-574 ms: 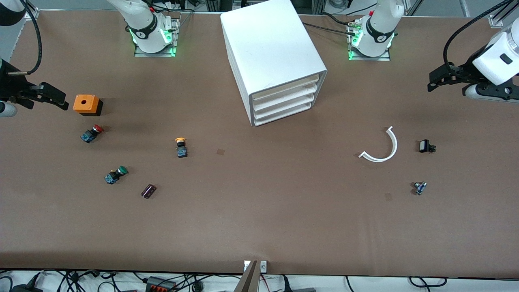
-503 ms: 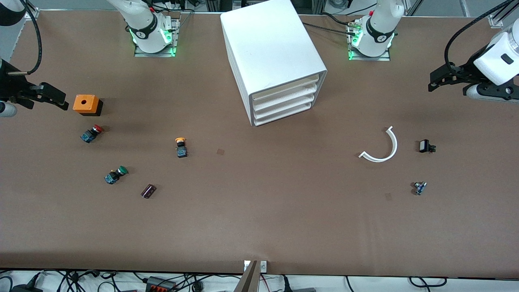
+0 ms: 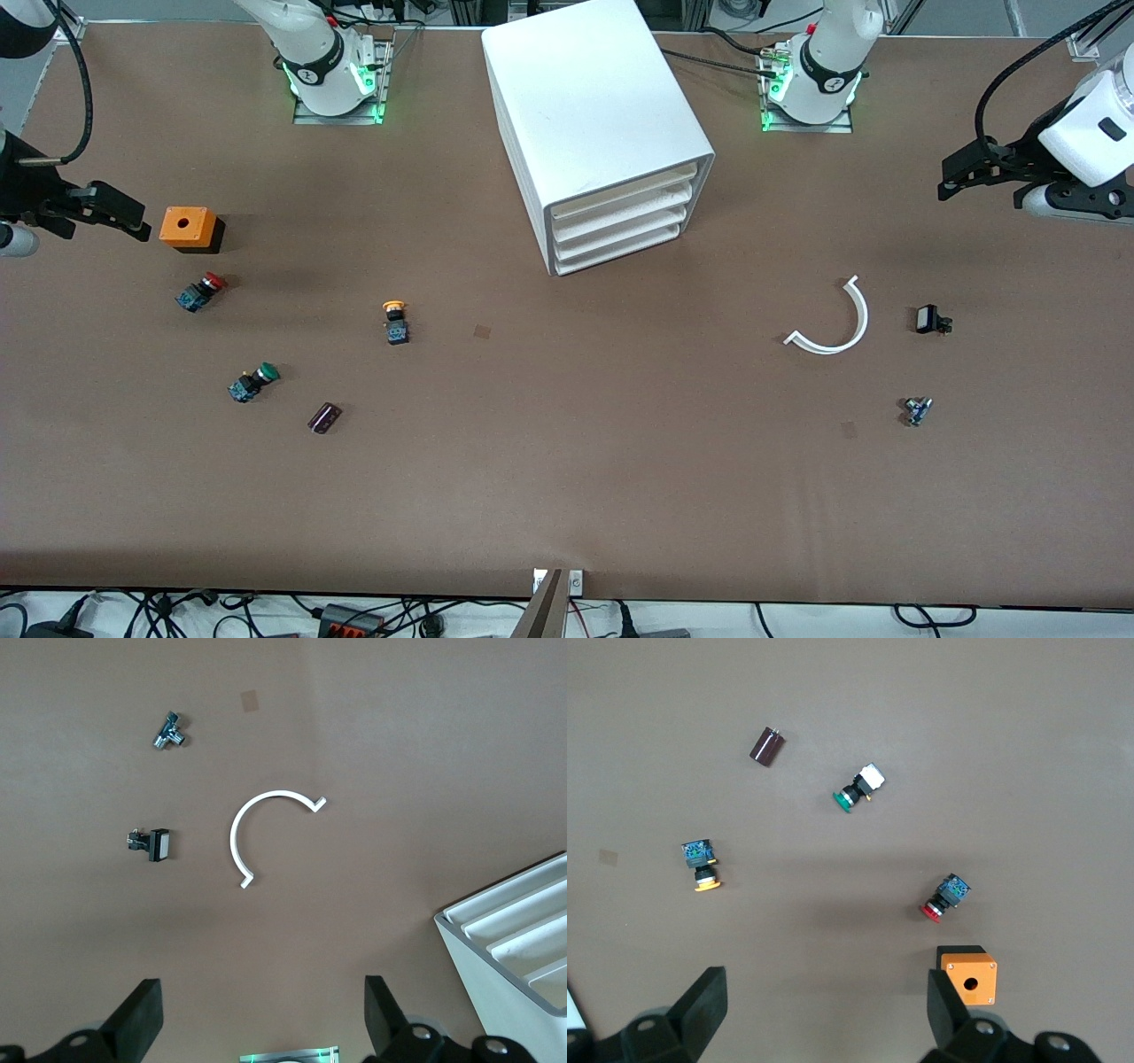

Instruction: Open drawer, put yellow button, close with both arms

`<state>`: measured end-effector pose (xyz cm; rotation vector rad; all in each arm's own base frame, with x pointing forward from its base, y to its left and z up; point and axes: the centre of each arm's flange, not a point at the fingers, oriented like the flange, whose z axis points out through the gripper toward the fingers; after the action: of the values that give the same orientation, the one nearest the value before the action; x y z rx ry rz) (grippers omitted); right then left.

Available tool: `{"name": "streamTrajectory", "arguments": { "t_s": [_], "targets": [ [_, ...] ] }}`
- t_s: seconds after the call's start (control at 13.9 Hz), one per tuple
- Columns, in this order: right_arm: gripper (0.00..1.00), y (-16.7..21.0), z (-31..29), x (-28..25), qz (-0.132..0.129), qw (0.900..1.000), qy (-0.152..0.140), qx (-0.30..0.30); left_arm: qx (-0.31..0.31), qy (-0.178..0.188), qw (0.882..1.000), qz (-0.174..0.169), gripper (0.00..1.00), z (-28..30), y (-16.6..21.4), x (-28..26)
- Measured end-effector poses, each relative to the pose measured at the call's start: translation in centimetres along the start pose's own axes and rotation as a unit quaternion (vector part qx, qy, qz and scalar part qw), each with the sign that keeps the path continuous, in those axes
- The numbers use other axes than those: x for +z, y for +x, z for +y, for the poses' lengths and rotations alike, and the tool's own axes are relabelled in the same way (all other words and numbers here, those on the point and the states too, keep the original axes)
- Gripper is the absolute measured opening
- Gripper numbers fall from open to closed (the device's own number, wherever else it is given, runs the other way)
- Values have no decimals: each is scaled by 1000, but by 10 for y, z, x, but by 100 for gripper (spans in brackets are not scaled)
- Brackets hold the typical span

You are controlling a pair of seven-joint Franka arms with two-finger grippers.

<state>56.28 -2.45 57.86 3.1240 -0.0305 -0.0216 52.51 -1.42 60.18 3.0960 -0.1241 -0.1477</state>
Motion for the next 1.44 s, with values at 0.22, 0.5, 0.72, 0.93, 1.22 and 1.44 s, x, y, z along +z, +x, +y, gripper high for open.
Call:
{"name": "streamTrajectory", "arguments": {
  "t_s": [0.22,0.5,0.72,0.93,1.22,1.44],
  "targets": [
    [100,6,-8,19,-17,1000,0,-8,2,0,1000,-4,100,2,3,4],
    [100,23,-54,63,-49,998,-2,-47,25,-1,999,-41,100,25,10,27],
    [100,32,-85,102,-76,994,-5,-72,66,-27,993,-96,100,75,14,58],
    [100,41,-112,148,-106,990,-10,-92,110,-116,979,-125,100,105,21,81],
    [100,54,-163,212,-104,986,-14,-128,192,-244,941,-136,100,114,41,119],
    [100,59,-193,264,-107,984,2,-139,243,-373,885,-135,100,131,62,172]
  ]
}}
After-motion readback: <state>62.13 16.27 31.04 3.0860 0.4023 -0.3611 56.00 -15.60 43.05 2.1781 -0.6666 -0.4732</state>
